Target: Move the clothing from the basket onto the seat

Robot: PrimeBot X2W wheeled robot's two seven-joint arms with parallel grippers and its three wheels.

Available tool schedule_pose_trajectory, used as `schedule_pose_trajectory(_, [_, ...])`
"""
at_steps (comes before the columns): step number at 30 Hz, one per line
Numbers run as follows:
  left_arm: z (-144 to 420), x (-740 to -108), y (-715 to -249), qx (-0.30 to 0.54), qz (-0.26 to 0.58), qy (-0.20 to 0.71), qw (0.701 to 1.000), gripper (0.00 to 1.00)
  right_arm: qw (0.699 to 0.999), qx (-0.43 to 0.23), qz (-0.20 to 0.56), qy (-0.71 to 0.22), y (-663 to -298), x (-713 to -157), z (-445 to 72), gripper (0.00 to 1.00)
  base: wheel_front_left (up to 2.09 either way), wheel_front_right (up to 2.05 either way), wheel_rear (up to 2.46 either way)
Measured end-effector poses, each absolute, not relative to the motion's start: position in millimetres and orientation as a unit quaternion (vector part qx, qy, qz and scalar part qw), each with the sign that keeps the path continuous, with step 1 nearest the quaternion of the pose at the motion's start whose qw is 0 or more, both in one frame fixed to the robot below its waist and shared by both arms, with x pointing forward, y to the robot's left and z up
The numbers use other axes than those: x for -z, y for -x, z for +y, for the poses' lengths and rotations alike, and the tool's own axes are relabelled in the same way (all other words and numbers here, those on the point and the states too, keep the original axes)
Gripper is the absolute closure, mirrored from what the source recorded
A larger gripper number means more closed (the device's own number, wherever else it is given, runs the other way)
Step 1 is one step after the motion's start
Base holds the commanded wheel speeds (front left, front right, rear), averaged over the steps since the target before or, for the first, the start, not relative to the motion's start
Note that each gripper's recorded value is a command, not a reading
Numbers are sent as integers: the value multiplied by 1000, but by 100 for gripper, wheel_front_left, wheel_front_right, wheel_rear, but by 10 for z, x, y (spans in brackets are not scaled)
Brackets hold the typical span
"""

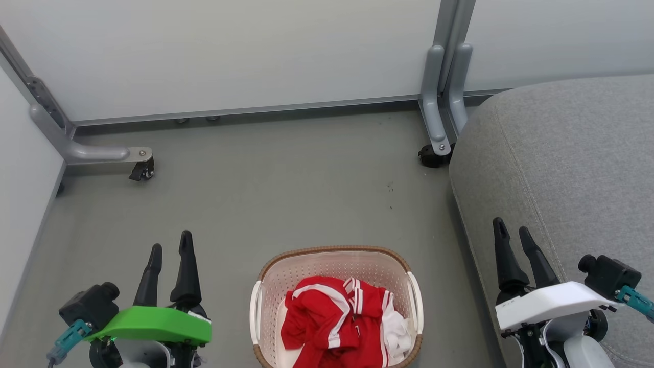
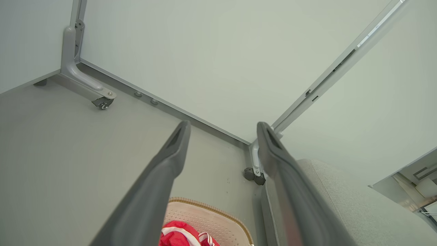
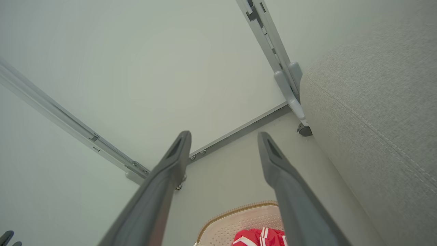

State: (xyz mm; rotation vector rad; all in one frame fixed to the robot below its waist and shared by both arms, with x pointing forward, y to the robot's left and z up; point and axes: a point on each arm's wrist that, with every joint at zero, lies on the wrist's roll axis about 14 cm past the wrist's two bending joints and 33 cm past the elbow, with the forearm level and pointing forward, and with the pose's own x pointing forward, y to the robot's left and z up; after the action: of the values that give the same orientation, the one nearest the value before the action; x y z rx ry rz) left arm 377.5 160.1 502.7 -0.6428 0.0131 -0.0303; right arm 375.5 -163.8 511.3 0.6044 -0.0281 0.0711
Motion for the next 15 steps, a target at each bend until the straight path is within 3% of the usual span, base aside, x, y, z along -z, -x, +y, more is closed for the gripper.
schedule_pose_trajectory(15, [1515,-5039,-3695,34,-4,256,966,0,972,-66,-25,-224,-3708,-5163,-1460,0,0,0,0])
